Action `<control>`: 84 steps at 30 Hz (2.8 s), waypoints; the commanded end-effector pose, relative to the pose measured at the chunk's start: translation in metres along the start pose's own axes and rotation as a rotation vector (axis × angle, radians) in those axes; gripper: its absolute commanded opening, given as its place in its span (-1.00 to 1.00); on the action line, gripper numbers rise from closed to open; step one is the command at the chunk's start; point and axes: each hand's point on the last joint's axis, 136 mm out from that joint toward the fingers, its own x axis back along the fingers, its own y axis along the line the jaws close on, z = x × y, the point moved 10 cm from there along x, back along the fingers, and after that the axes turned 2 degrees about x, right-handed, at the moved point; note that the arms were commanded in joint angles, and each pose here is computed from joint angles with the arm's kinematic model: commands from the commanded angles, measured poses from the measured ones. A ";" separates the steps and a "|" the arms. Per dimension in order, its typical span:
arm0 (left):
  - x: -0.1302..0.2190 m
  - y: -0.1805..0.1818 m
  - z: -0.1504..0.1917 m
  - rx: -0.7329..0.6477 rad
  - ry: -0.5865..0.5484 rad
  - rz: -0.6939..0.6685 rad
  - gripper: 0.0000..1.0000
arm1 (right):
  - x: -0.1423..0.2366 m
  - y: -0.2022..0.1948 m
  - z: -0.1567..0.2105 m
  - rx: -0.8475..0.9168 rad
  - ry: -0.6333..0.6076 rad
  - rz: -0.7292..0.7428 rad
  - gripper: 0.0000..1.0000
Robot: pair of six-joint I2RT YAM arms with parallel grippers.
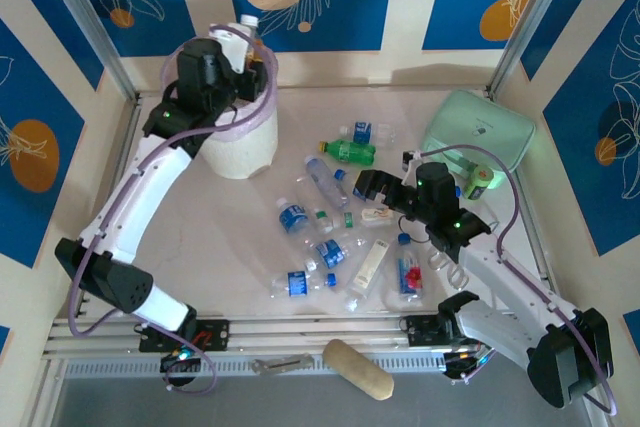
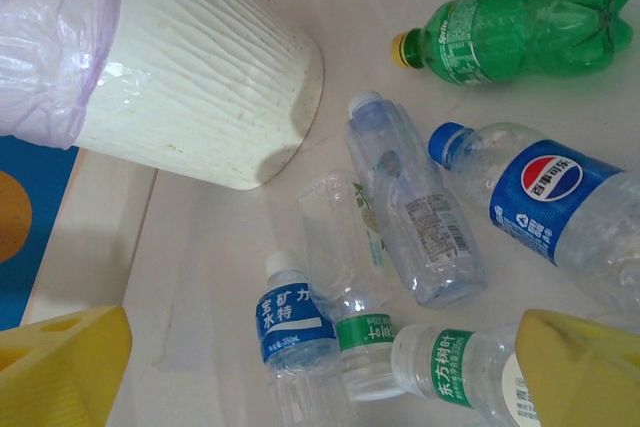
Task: Put the plastic bottles in the bin
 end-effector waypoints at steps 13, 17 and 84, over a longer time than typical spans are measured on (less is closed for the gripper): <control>-0.075 0.095 0.051 0.196 0.184 -0.095 0.14 | 0.006 -0.003 0.003 -0.004 0.001 0.001 0.98; -0.086 0.099 0.066 0.242 0.239 -0.076 0.16 | 0.007 -0.002 0.005 0.009 0.015 -0.011 0.98; 0.075 0.078 0.255 0.856 0.389 0.109 0.99 | -0.111 0.127 0.233 1.579 0.863 -0.288 0.96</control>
